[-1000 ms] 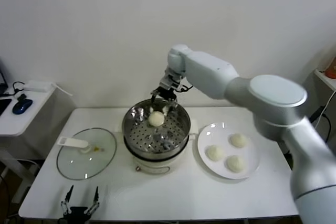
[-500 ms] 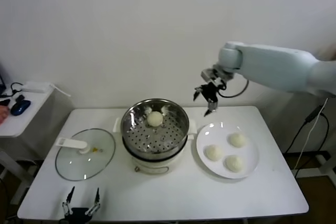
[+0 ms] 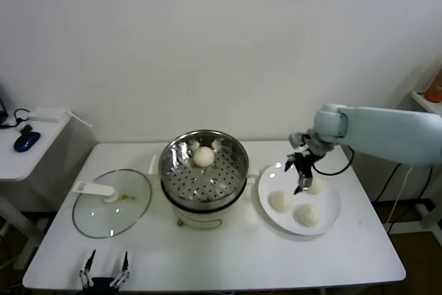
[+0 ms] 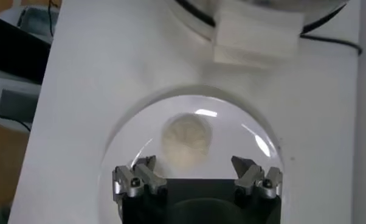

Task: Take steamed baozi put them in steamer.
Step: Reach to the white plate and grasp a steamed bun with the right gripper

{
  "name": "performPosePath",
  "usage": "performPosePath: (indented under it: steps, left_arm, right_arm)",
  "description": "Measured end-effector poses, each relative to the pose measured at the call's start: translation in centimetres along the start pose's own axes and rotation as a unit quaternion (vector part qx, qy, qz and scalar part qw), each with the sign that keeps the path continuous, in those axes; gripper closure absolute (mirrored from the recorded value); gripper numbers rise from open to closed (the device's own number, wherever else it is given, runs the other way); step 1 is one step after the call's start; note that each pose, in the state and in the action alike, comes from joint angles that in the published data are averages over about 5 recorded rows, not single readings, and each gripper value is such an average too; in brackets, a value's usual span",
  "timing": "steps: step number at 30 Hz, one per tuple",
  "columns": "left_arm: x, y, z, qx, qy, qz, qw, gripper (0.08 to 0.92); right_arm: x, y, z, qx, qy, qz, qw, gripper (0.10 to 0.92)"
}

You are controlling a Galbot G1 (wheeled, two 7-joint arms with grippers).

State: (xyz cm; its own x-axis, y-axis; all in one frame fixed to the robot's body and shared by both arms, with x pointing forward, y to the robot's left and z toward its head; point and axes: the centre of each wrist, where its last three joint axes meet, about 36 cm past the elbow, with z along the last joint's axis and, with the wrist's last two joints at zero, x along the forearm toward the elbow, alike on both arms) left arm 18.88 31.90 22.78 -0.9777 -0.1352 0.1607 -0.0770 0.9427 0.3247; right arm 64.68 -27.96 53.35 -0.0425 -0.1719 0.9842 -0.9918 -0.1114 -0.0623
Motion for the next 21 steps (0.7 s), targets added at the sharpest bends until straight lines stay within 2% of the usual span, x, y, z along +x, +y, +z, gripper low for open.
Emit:
performPosePath:
  steps: [8, 21]
  left_arm:
    - [0.2, 0.1, 0.1, -0.003, 0.002, 0.0, 1.0, 0.177]
    - [0.2, 0.2, 0.2, -0.006, 0.002, 0.0, 1.0, 0.177]
  right_arm:
    - [-3.6, 0.9, 0.0, -0.021, 0.006, 0.012, 1.0, 0.2]
    - [-7.1, 1.8, 0.9, -0.058, 0.01, 0.032, 0.998, 0.202]
